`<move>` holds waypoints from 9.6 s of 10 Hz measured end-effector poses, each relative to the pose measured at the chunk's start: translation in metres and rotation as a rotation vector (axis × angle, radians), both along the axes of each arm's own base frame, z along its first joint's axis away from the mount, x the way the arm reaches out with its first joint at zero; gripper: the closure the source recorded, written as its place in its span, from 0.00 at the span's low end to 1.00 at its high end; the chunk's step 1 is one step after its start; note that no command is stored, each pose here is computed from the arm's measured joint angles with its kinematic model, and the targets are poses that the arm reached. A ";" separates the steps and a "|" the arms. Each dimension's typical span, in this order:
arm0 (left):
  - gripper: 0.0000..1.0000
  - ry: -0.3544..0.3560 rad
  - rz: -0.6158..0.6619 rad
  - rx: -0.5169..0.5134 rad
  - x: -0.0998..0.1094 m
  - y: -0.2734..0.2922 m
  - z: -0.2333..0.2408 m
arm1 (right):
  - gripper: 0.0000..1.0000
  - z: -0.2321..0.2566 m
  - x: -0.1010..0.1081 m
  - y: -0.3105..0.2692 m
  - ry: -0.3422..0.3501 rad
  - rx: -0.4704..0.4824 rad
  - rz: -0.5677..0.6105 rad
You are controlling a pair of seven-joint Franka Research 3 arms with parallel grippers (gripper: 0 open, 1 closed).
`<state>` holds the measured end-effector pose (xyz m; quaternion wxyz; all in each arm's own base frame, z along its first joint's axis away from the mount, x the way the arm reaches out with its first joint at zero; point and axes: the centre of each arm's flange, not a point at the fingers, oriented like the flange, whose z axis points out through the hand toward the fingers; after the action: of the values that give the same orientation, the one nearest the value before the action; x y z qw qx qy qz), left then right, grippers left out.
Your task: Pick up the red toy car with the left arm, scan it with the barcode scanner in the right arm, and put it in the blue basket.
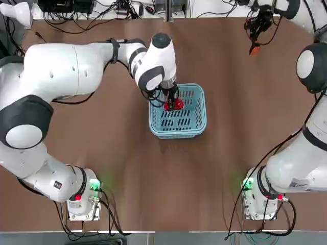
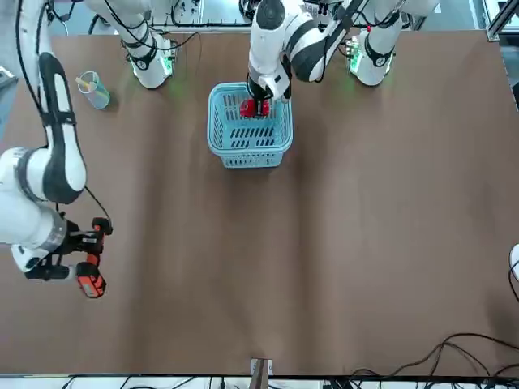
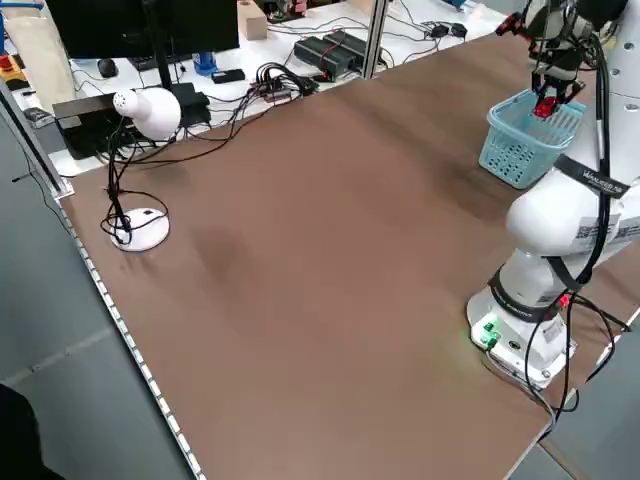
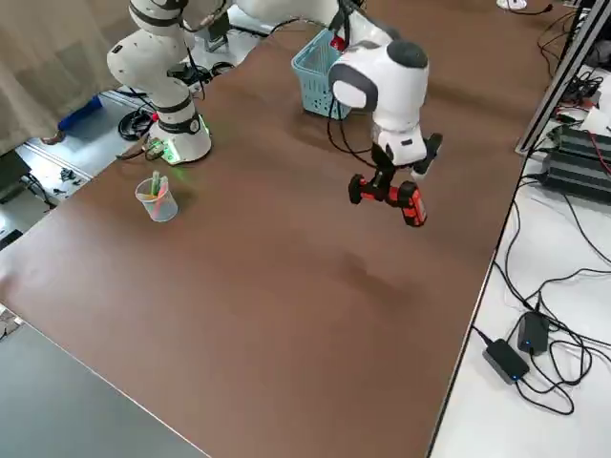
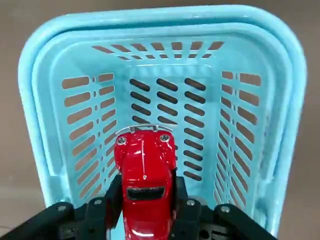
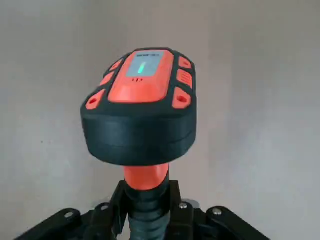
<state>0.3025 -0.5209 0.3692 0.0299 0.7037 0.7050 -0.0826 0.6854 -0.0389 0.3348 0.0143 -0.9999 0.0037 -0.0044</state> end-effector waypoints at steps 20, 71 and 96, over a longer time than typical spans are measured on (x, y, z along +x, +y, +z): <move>0.56 -0.029 -0.185 0.053 -0.014 -0.052 -0.122 | 0.63 -0.113 -0.031 -0.016 -0.071 -0.016 -0.034; 0.00 -0.292 -0.795 0.228 0.261 0.324 0.225 | 0.00 0.298 -0.098 0.019 0.041 -0.007 -0.029; 0.02 -0.196 -1.599 0.054 0.235 0.475 0.273 | 0.00 0.301 -0.087 0.014 -0.043 -0.010 -0.047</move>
<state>0.5379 -0.0464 0.6424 0.0064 0.9998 -0.0163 0.0003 0.5980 -0.0248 0.6360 0.0094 -0.9993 0.0267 -0.0261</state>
